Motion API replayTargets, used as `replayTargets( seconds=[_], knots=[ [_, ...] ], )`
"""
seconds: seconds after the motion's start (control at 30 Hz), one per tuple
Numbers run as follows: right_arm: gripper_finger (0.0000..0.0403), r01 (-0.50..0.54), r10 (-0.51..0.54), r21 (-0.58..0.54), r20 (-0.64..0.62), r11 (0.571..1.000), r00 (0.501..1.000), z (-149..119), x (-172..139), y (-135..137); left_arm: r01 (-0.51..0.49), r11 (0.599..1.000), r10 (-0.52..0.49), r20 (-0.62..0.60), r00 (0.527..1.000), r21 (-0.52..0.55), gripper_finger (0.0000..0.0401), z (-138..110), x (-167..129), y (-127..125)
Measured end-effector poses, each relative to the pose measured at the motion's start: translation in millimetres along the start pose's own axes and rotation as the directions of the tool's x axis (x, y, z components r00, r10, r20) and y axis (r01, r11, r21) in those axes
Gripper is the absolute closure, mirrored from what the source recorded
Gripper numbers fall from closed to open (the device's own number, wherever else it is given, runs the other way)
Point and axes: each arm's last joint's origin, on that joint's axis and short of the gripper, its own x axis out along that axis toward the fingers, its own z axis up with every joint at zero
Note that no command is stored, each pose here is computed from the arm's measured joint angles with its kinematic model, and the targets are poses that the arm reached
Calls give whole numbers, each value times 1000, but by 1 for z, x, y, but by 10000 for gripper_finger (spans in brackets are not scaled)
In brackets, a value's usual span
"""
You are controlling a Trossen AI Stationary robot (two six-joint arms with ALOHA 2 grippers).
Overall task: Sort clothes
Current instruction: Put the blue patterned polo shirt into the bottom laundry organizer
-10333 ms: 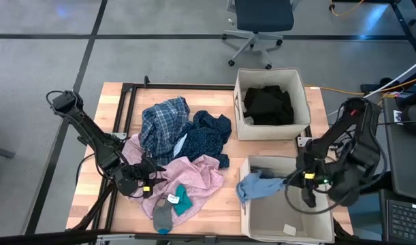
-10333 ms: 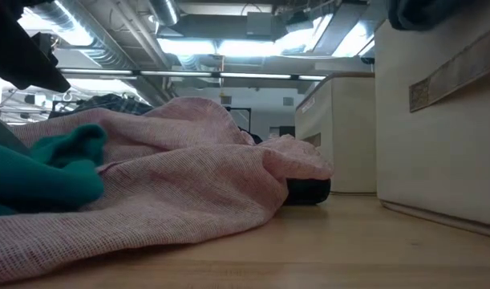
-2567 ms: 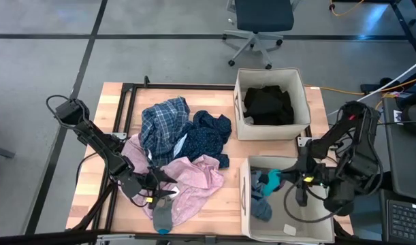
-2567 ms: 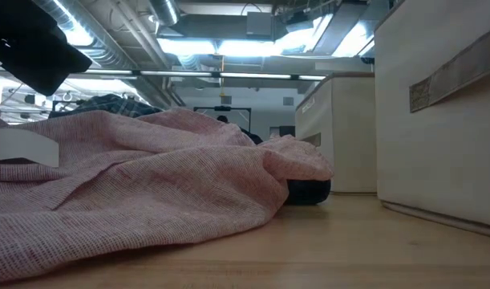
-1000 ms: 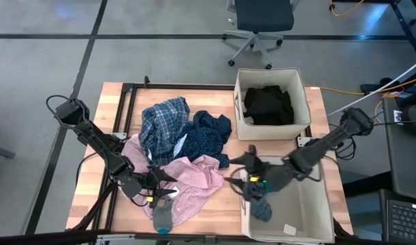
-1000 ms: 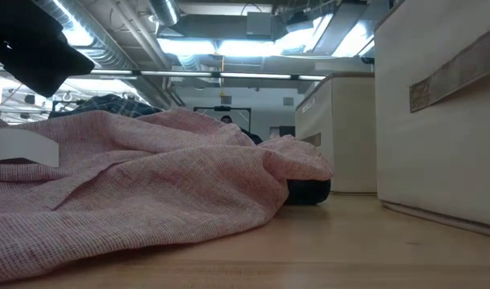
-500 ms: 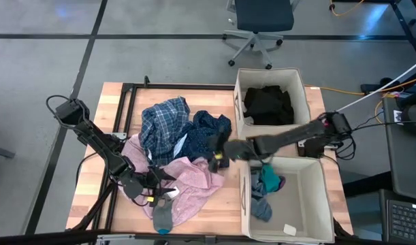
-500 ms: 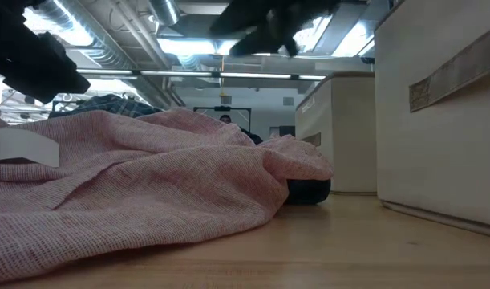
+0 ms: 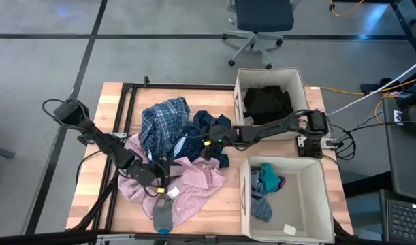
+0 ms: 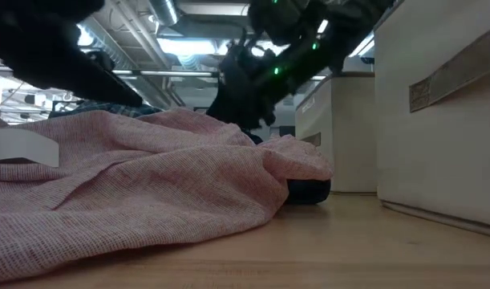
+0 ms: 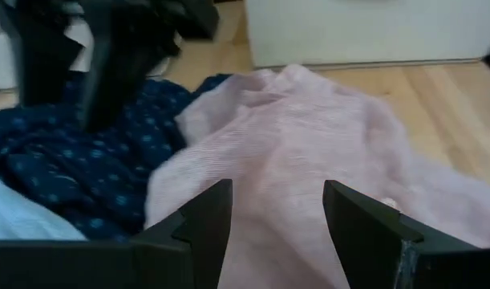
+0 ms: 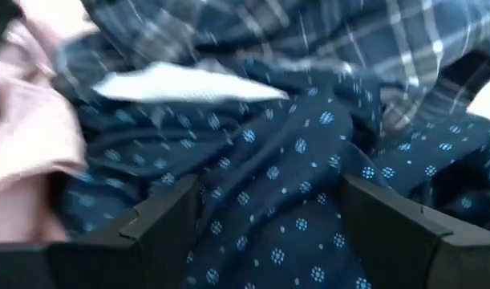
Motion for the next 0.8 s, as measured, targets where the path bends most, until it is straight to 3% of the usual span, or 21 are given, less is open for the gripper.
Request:
replayTargets(
  seconds=[0.1,0.37,0.5,0.73,0.8],
  knots=[
    [107,33,-34,-32,-29,999,999,-11,12,-5,-26,999,27,-31,999,32,215,0,7,10],
    [123,23,-36,-96,-133,995,990,-43,35,-5,-124,990,118,-89,989,-65,215,-2,19,30],
    [189,57,-71,-109,-134,992,988,-45,37,-6,-130,990,123,-100,987,-61,215,-3,19,31],
    [357,107,-125,-137,-132,985,983,-45,37,-8,-81,995,75,-103,992,-54,215,-4,16,25],
    [377,108,-128,-141,-140,984,982,-46,37,-8,-77,995,69,-101,992,-70,215,-4,16,24]
  ],
)
